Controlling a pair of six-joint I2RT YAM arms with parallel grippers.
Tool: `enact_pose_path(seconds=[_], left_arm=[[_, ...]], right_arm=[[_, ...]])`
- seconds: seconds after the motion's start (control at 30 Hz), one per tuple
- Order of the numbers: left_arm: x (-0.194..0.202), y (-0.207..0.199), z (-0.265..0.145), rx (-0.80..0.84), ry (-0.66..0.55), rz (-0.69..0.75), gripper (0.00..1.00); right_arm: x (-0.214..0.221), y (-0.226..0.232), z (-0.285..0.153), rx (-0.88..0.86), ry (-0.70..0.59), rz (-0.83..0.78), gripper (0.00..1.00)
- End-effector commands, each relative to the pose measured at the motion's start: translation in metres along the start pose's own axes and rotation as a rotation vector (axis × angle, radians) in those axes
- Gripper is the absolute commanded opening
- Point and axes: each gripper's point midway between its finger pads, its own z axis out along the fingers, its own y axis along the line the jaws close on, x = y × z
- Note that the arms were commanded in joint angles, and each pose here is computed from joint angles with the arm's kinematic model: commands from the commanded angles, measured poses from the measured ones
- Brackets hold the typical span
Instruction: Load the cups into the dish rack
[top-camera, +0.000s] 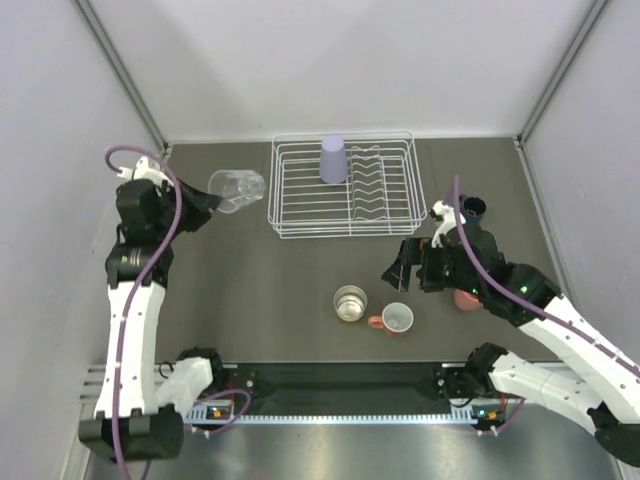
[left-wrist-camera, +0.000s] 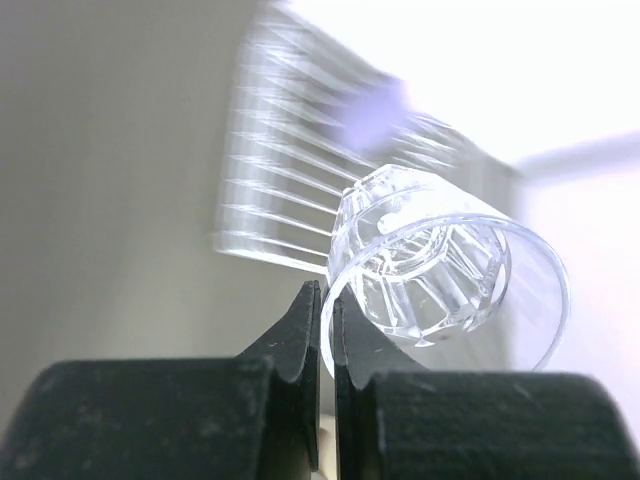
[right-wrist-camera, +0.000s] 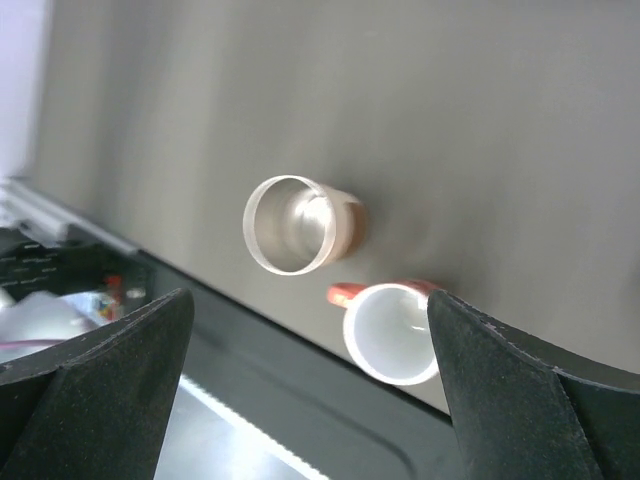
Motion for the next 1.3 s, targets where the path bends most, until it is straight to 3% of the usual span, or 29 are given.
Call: enact_pose_path(seconds=[0.0,0.07,0.17,0.3,0.47,0.73,0.9,1.07,1.2,1.27], left_arm=[[0.023,-0.083,-0.029,0.535,0.114,0.091,0.0],[0.022,-0.105,-0.05,0.704,0.052,0.108,0.0],[0.031,-0.123,-0.08,0.859,0.052,0.153,0.0],[0.038,-0.136,-0.099,0.936,0.071,0.17,0.0],[0.053,-0.146,-0.115,1.014,0.158,0.124,0.0],[0.111,-0.189,-0.152,1.282,0.3,0.163,0.0],[0.11,-0.195,-0.166,1.348,0.232,0.184,0.0],[0.099,-0.198,-0.178,1.377,0.137,0.166,0.0],[0.094,-0.196,-0.172,1.336,0.13,0.042,0.0],[0.081,-0.195,-0.168,1.306,0.055,-0.034,0.0]], right_arm=[[-0.033,0.047,-0.021,-0.194,-0.097,0.049,1.0],[-0.041,0.061,-0.028,-0.268,-0.129,0.066,0.99],[-0.051,0.081,-0.041,-0.376,-0.166,0.092,1.0],[-0.059,0.101,-0.054,-0.474,-0.176,0.105,1.0],[-0.061,0.109,-0.063,-0.513,-0.167,0.114,1.0],[-0.066,0.125,-0.073,-0.624,-0.198,0.135,1.0],[-0.064,0.144,-0.09,-0.772,-0.208,0.104,1.0],[-0.075,0.159,-0.12,-0.918,-0.3,0.069,1.0],[-0.085,0.176,-0.145,-1.069,-0.378,0.035,1.0],[-0.094,0.18,-0.152,-1.104,-0.44,0.027,1.0]])
